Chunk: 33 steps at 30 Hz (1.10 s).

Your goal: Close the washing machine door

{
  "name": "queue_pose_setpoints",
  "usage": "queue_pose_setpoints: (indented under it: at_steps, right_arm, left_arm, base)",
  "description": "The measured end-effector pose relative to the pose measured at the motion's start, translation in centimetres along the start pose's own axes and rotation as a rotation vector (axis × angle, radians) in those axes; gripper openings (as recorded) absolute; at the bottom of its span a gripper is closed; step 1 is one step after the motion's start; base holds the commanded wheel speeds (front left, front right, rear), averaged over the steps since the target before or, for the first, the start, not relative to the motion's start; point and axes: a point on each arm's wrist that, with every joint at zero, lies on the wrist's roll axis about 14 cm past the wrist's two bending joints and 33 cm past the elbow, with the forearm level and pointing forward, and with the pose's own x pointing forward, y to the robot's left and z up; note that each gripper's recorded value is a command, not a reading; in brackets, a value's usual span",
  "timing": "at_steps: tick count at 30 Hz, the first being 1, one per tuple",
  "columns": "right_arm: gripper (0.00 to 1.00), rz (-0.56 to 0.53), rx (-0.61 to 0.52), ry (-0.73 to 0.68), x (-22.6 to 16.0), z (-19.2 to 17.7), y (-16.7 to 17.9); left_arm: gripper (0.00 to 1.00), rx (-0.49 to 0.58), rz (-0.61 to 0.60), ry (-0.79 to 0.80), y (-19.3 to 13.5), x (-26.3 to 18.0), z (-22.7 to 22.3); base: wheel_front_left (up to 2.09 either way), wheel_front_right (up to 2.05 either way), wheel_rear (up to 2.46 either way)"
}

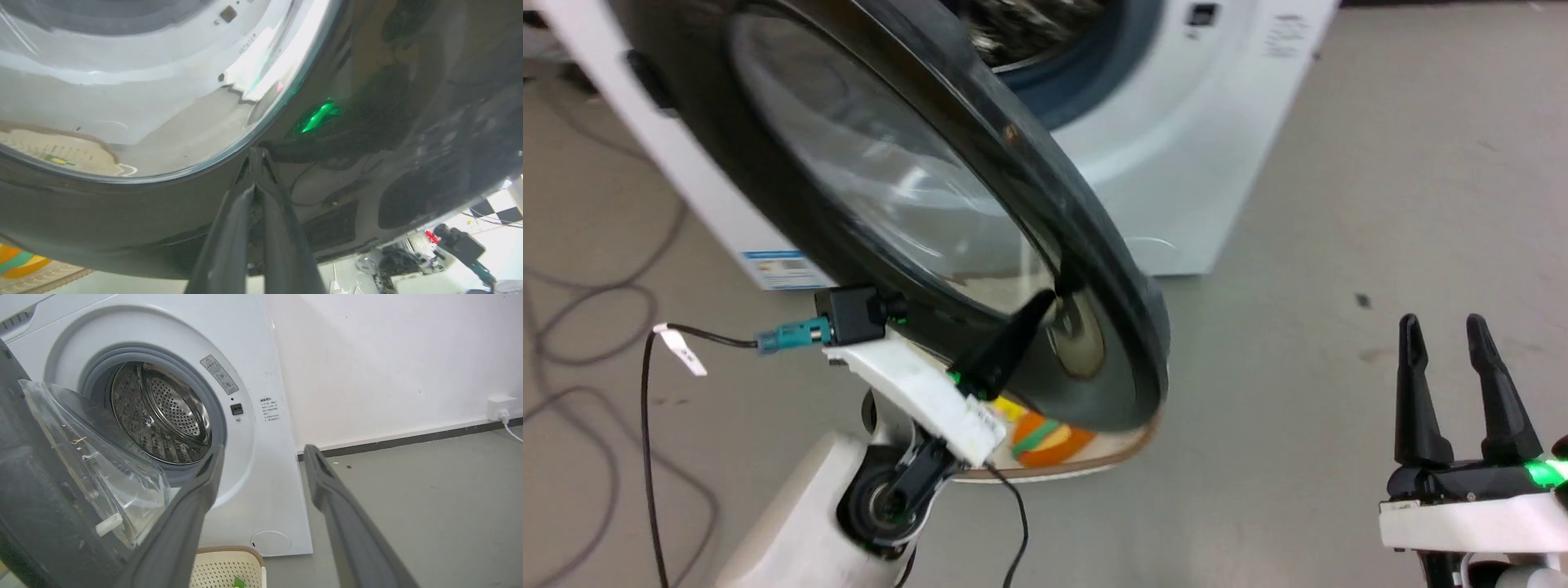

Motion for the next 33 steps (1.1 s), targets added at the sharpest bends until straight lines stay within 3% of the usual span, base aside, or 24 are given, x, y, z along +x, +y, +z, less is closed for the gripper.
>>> queue_pose_setpoints:
  at_steps: [10,17,22,27,33]
  right_arm:
    - [1.00,-0.131,-0.042,0.008,-1.1,0.3,-4.4]
    - [1.00,-0.158,-0.057,0.018,-1.2,0.1,-5.4]
    - [1.00,-0.152,-0.054,0.012,-1.0,0.2,-5.2]
    - [1.00,-0.132,-0.054,-0.008,-0.7,0.8,-4.6]
    - [1.00,-0.089,-0.063,-0.045,-0.4,2.0,-3.2]
  left_arm:
    - [0.00,0.109,0.069,-0.038,4.0,7.7,-1.1]
    - [0.00,0.229,0.130,-0.078,6.3,10.2,-0.8]
    - [0.00,0.318,0.157,-0.086,6.8,10.1,-0.3]
    - [0.00,0.519,0.173,-0.209,5.2,8.8,4.0]
    - [0.00,0.746,0.237,-0.343,3.4,4.3,6.5]
  base:
    - [0.00,0.00,0.00]
    - [0.00,0.00,0.00]
    - [0.00,0.00,0.00]
    - [0.00,0.00,0.00]
    - [0.00,0.00,0.00]
